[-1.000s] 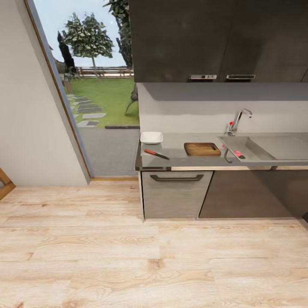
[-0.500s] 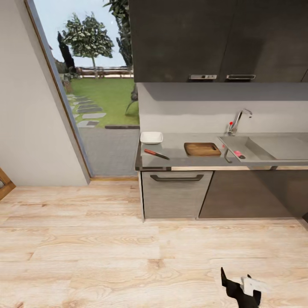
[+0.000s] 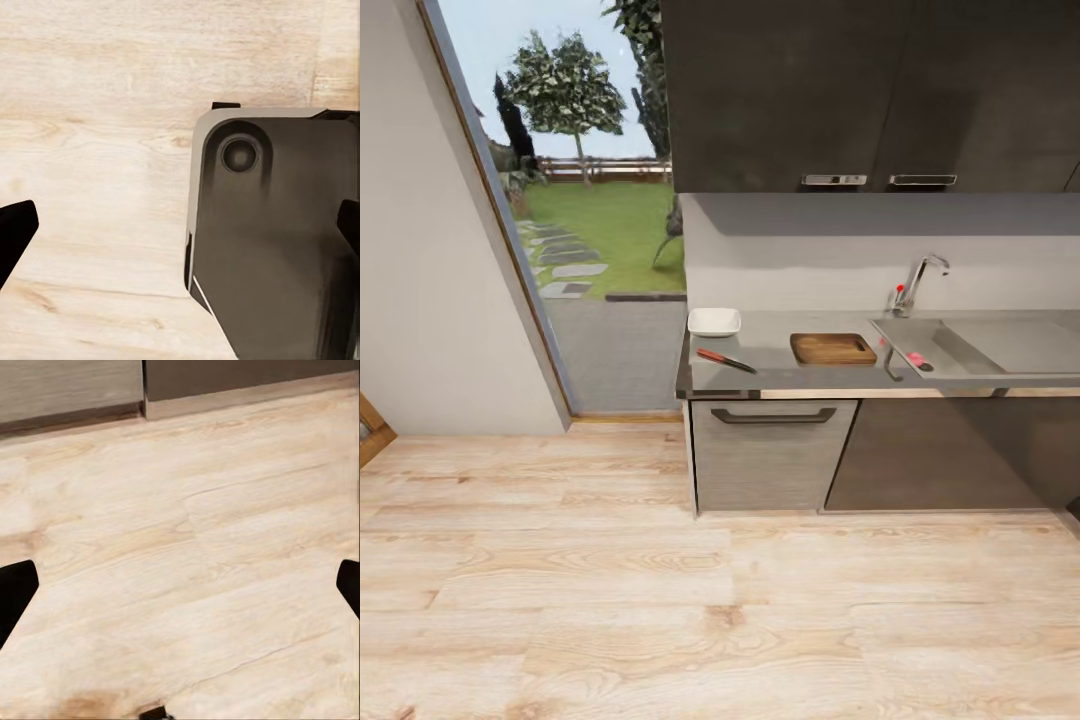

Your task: In the kitchen, take the Vidalia onion out of the sink, dice it on the chopping board with the paring knife, put the diced onion into the bowl on the countertop, then place both the paring knife and the chopping board into the sink.

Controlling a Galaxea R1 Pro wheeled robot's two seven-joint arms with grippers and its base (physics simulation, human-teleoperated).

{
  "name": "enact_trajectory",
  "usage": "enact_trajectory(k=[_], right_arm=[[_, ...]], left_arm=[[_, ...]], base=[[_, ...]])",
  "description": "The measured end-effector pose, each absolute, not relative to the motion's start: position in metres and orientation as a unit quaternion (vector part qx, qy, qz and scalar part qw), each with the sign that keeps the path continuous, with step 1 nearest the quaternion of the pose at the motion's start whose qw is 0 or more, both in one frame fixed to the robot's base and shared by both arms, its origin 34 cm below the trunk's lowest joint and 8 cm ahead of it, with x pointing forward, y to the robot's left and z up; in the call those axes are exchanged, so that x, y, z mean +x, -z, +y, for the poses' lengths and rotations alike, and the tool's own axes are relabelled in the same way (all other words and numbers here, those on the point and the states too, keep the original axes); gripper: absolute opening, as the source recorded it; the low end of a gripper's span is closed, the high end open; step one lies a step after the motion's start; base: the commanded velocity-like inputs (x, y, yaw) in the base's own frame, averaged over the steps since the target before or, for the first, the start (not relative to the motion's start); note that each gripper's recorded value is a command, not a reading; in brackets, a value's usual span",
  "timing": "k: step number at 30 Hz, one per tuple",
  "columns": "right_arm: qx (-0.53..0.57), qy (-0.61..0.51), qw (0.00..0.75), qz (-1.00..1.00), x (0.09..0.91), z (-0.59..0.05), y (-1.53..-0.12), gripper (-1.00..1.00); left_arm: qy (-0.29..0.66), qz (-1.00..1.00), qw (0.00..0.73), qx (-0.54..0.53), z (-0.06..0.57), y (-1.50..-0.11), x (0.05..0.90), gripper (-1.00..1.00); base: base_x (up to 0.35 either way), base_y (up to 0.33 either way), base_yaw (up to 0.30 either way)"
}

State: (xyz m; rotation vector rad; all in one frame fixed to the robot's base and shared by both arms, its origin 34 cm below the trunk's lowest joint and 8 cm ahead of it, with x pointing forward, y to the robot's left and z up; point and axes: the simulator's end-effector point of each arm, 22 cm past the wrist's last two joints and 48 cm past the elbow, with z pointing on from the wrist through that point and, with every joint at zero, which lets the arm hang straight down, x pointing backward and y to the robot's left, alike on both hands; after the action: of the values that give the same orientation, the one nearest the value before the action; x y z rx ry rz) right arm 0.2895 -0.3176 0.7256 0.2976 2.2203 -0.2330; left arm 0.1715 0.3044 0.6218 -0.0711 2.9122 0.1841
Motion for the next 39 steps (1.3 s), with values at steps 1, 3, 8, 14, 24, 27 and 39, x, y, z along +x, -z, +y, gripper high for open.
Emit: enact_trajectory(k=[1, 3, 8, 14, 24, 27, 39], right_arm=[[0.117, 0.095, 0.406, 0.901, 0.27, -0.312, -0.715, 1.0], [0.104, 0.091, 0.355, 0.924, 0.24, -0.299, -0.696, 1.0], [0.08, 0.082, 0.253, 0.961, 0.193, -0.28, -0.667, 1.0], [0.082, 0.08, 0.263, 0.958, 0.195, -0.276, -0.669, 1.0], [0.086, 0.082, 0.293, 0.949, 0.206, -0.279, -0.677, 1.0], [0.086, 0.082, 0.294, 0.948, 0.207, -0.279, -0.677, 1.0], [0.086, 0.081, 0.296, 0.948, 0.208, -0.278, -0.677, 1.0]], left_arm=[[-0.061, 0.992, 0.111, -0.025, 0.302, -0.622, 0.171, 1.0], [-0.06, 0.992, 0.111, -0.025, 0.3, -0.621, 0.171, 1.0], [-0.059, 0.992, 0.111, -0.025, 0.298, -0.621, 0.172, 1.0], [-0.058, 0.991, 0.119, -0.025, 0.298, -0.622, 0.179, 1.0], [-0.048, 0.989, 0.14, -0.027, 0.285, -0.624, 0.198, 1.0], [-0.047, 0.989, 0.14, -0.027, 0.282, -0.624, 0.198, 1.0], [-0.046, 0.988, 0.143, -0.028, 0.281, -0.624, 0.201, 1.0]], base=[[0.0, 0.0, 0.0], [0.0, 0.0, 0.0], [0.0, 0.0, 0.0], [0.0, 0.0, 0.0], [0.0, 0.0, -0.028], [0.0, -0.095, -0.16], [0.0, -0.286, -0.206]])
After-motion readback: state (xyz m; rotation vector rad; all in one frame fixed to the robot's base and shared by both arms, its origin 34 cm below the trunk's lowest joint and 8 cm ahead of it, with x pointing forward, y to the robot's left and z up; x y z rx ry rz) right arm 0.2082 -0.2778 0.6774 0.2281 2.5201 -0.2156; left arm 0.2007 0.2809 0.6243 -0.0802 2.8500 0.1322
